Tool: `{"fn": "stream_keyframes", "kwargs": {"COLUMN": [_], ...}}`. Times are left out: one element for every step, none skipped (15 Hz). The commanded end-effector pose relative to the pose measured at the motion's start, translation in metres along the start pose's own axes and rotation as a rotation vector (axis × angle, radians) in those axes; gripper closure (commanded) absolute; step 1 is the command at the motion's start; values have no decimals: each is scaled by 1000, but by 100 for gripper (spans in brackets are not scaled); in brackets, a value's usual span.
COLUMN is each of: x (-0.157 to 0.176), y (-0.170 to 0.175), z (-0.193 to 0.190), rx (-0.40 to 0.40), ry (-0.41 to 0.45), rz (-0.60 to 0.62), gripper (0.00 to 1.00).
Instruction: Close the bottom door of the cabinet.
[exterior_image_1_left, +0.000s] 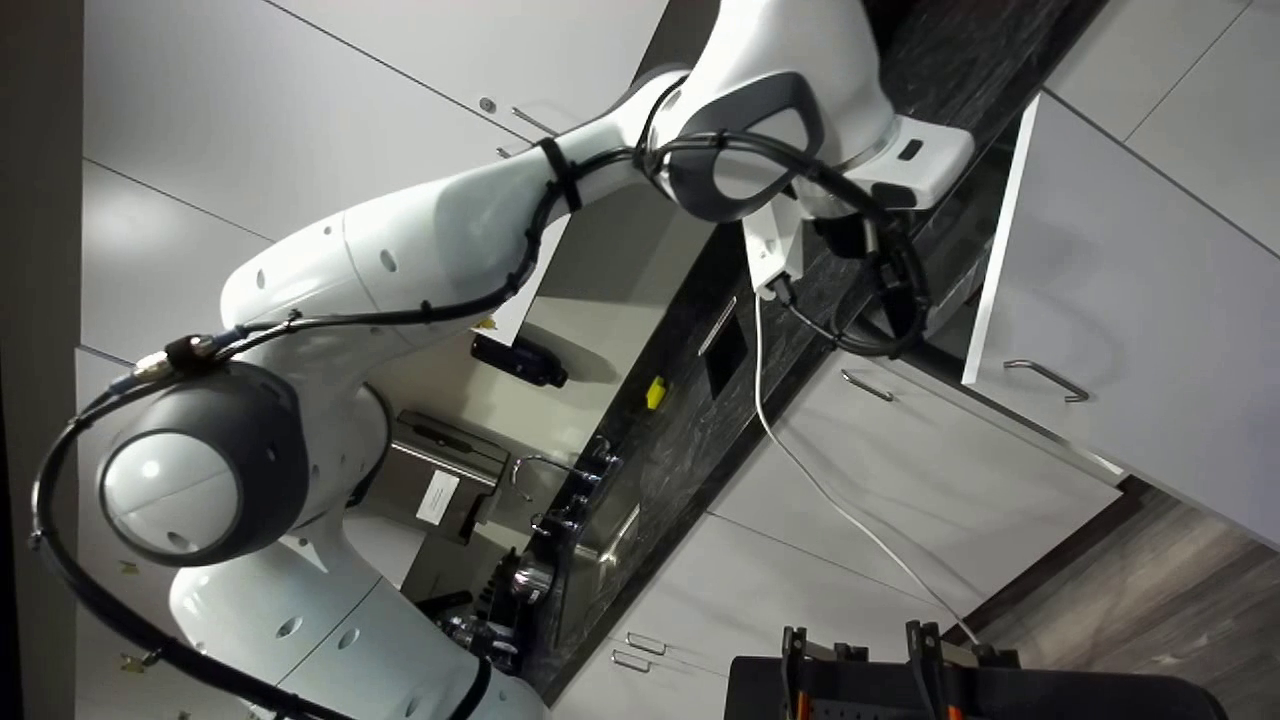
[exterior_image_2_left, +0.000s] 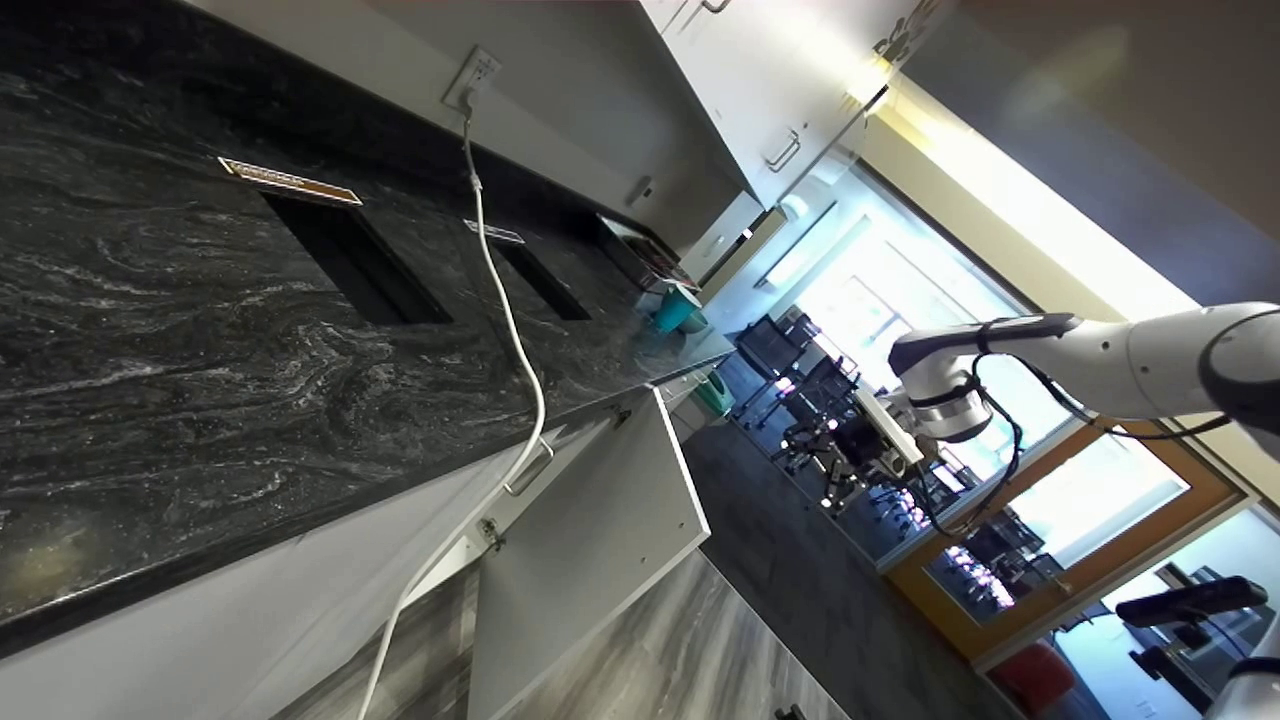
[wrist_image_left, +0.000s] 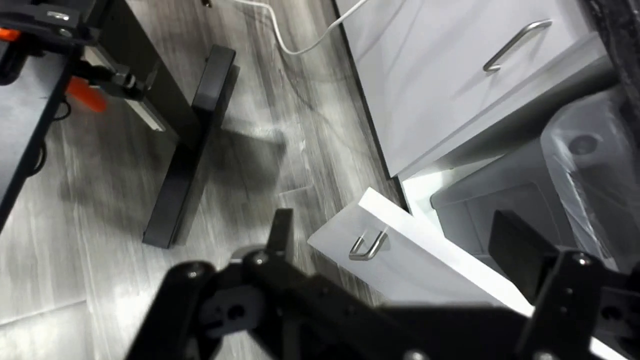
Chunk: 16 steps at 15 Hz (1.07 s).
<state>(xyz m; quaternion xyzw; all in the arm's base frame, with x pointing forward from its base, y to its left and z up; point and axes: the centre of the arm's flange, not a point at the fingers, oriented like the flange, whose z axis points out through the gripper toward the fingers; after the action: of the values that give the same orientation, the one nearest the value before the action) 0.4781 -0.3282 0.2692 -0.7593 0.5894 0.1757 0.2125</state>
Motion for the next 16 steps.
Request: {"fn": "stream_keyframes", "kwargs": {"x": [71,86,99,113,126,139,149,158,165,172,177,182,184,187,186,183], "y": [-16,-14,-11,-9,-6,-3,1,4,6,8,10,11,11,12,12,11], "z": [-14,-12,-10,-6,-1,5,10,17,23,30,37,44,52,59,66,70], "rx": [84,114,146,183,220,257,287,313,333,350,361,368,370,366,353,335], "ry": [-139,-180,-219,-248,-277,-313,-341,-365,-382,-390,-403,-410,-415,-420,-418,-409], "rz": [119,140,162,192,225,248,266,270,279,284,285,285,280,277,278,294], "gripper": [0,0,0,0,0,0,0,0,0,0,0,0,0,0,0,0]}}
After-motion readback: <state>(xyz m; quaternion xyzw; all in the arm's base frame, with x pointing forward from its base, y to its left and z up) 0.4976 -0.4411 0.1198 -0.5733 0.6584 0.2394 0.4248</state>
